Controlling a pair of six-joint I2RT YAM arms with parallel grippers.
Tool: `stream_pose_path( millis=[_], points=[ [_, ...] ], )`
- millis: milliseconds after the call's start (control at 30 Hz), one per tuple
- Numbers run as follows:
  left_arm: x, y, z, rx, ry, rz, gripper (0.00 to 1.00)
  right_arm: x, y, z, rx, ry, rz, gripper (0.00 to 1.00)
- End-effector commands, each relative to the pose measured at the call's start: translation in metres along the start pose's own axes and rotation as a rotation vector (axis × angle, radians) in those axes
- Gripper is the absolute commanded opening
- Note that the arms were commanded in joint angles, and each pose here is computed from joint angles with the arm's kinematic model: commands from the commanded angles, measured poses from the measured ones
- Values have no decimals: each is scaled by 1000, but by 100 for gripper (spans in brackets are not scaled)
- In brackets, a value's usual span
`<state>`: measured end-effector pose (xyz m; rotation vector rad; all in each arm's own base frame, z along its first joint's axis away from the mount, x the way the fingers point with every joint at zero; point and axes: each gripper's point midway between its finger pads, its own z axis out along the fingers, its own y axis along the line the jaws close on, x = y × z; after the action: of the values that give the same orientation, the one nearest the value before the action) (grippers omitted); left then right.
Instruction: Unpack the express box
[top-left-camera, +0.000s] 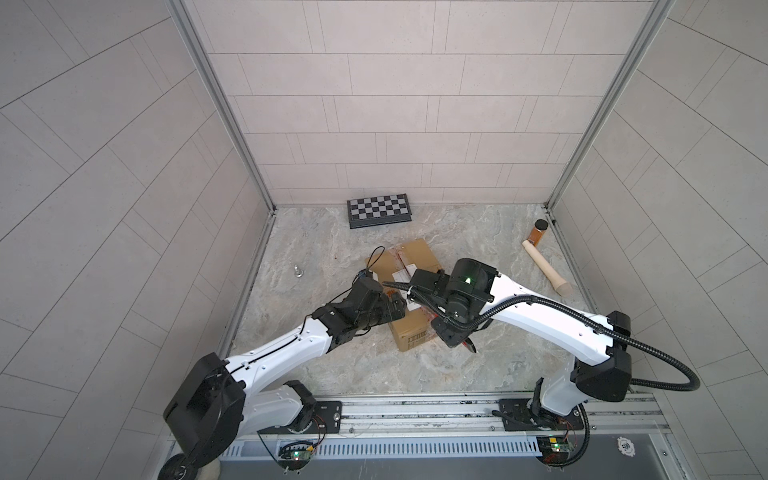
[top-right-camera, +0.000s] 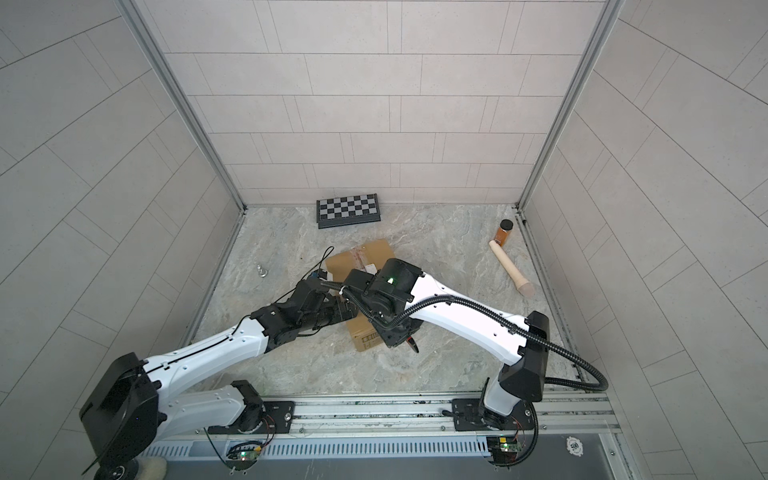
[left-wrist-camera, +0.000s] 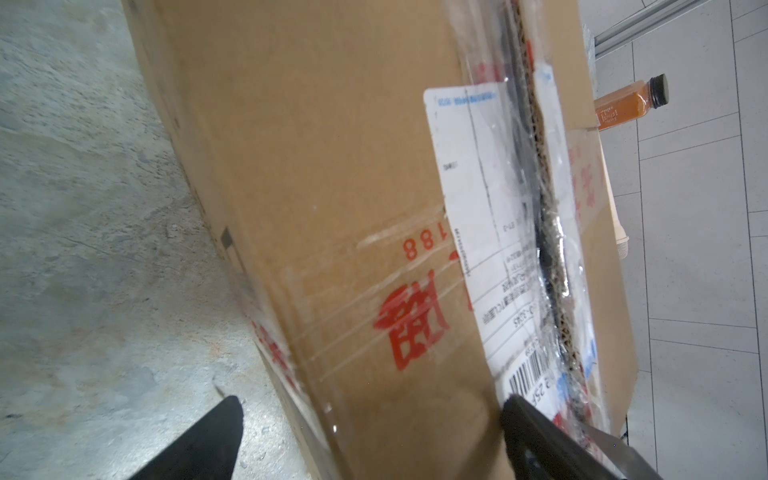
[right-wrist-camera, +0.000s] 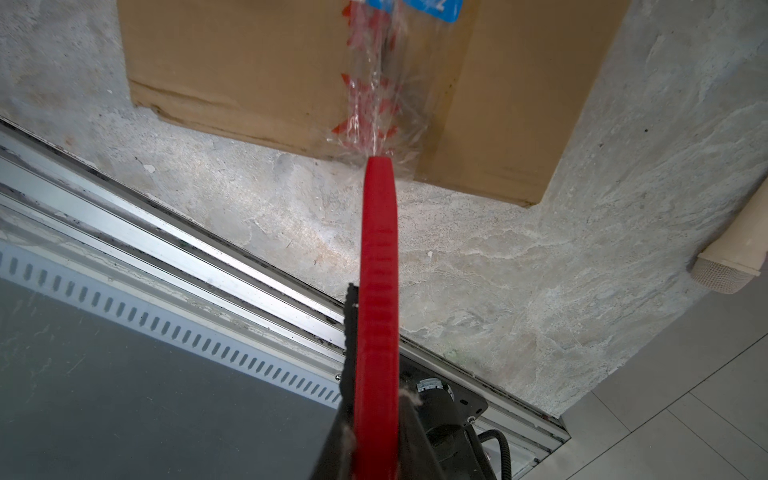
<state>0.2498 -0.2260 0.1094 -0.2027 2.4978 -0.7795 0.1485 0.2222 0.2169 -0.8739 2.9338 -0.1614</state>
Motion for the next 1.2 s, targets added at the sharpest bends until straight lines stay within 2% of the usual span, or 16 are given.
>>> stream_pose_path(
  millis=[0,167,933,1167],
  points=[
    [39,52,5,-181,125,14,100,-6,-10,-5,67,-26,-8,0],
    [40,53,5,-185,128,14,100,-12,-13,-5,100,-35,7,0],
    [46,59,9,-195,142,5,100,-2,-19,-30,62,-83,28,0],
    [47,59,11,-190,148,2,100,1,-19,-24,64,-74,33,0]
  ],
)
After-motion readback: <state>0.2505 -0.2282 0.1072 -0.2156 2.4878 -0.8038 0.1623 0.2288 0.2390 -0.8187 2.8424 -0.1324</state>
